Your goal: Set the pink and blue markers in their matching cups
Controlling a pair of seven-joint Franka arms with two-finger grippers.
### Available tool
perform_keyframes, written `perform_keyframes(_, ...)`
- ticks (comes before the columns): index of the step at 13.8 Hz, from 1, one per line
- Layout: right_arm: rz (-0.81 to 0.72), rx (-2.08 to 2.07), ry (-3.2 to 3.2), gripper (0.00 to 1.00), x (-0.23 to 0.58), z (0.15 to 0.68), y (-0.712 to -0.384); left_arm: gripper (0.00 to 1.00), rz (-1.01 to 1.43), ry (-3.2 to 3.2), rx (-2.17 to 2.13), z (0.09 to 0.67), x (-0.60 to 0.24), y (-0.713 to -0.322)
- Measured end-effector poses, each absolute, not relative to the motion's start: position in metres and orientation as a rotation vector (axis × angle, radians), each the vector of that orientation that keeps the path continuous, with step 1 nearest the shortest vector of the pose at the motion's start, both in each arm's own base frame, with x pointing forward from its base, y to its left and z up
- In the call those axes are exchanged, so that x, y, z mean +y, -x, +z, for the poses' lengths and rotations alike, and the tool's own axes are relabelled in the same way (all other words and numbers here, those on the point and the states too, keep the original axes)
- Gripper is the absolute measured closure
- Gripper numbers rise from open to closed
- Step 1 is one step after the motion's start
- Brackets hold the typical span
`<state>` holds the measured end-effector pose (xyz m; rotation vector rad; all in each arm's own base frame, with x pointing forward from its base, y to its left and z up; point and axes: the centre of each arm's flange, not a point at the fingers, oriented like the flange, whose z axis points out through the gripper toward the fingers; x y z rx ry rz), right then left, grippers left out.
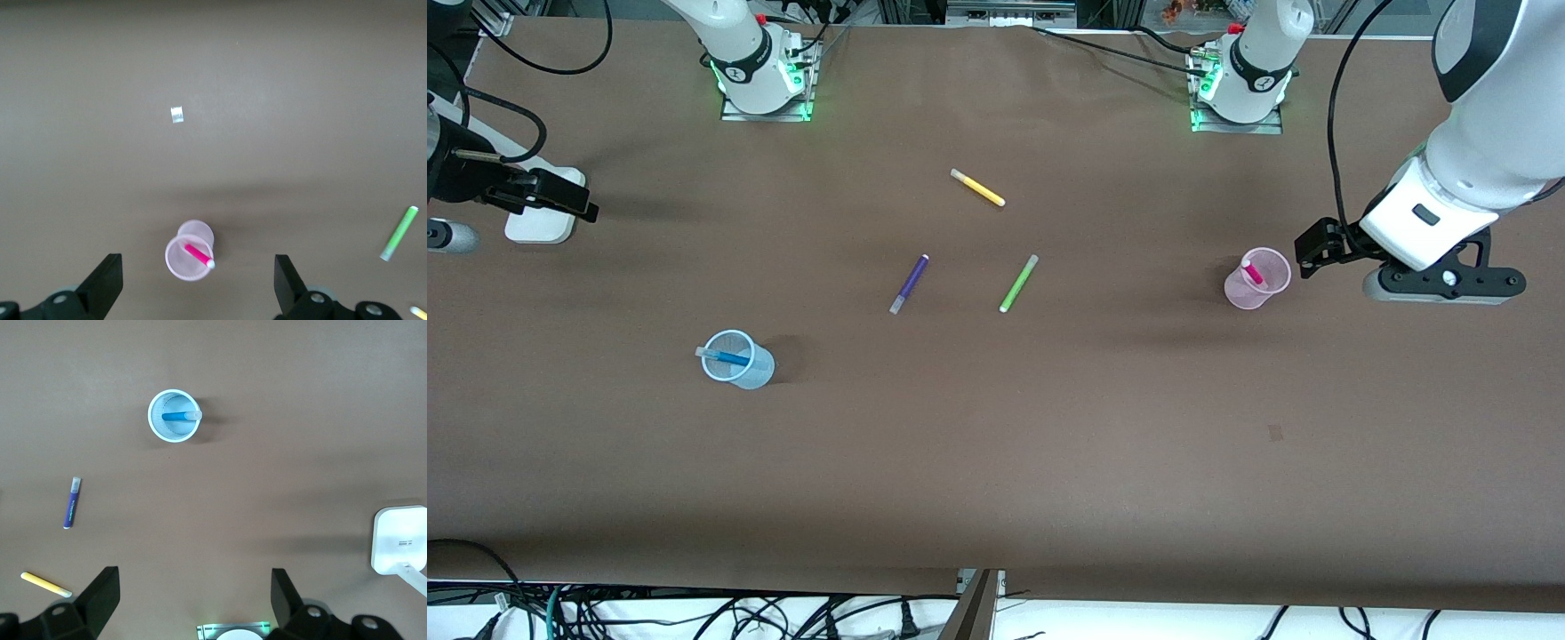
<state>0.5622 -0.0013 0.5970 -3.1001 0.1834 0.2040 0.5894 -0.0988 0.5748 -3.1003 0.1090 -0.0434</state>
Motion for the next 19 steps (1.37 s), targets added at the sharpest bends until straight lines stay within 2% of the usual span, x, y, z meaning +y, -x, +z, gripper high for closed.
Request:
perform_keyframes(6,0.197,0.183,3.100,0.00,-0.002,0.599,-0.562,0.00,-0.056,3.091,0.171,0.577,-0.067,-0.556)
perform_keyframes(19,0.200,0.183,3.103,0.00,-0.001,0.595,-0.569,0.00,0.020,3.093,0.159,0.578,-0.064,-0.561)
